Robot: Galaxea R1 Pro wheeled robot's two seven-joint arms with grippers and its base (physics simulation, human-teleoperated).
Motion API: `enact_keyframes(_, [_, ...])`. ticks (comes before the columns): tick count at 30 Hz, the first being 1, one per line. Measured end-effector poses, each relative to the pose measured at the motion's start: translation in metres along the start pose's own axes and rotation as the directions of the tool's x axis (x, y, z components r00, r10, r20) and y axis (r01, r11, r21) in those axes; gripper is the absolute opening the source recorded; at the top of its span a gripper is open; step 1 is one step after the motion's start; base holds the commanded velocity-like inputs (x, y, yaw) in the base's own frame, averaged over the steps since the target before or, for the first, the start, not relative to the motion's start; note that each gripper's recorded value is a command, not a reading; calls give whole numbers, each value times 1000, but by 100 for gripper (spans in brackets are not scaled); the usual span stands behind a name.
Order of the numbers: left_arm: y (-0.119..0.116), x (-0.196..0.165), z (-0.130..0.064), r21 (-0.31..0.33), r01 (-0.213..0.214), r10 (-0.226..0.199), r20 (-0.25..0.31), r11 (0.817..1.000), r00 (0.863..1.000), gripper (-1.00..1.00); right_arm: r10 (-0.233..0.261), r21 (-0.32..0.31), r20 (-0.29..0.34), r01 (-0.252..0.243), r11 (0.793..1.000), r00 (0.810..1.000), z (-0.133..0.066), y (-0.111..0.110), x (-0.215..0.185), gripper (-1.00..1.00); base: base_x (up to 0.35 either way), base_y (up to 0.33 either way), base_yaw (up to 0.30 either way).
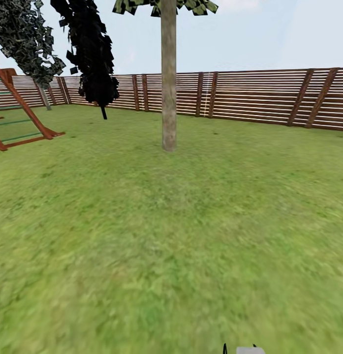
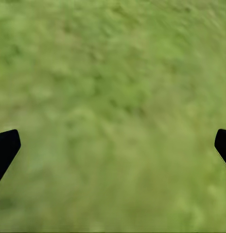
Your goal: In the garden, pick up the pesticide atomizer on the floor and spray pesticide onto both trees until each tree trunk is fully covered.
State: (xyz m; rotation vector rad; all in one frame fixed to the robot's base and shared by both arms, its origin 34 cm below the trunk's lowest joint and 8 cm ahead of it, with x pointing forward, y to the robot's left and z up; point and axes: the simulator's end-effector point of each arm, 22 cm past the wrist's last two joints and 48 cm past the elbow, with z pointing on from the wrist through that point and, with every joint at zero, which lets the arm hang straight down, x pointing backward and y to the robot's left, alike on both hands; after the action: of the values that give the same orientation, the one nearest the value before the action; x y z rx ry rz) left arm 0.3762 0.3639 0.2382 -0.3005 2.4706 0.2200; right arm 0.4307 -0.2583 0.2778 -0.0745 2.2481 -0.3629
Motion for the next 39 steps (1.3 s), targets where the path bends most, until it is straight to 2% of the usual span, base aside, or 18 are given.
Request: enact_keyframes(39, [0,0,0,0,0,0,1,1000,1000,-100,0,-2,0,0,1000,1000,0,1,0,100,339,0,0])
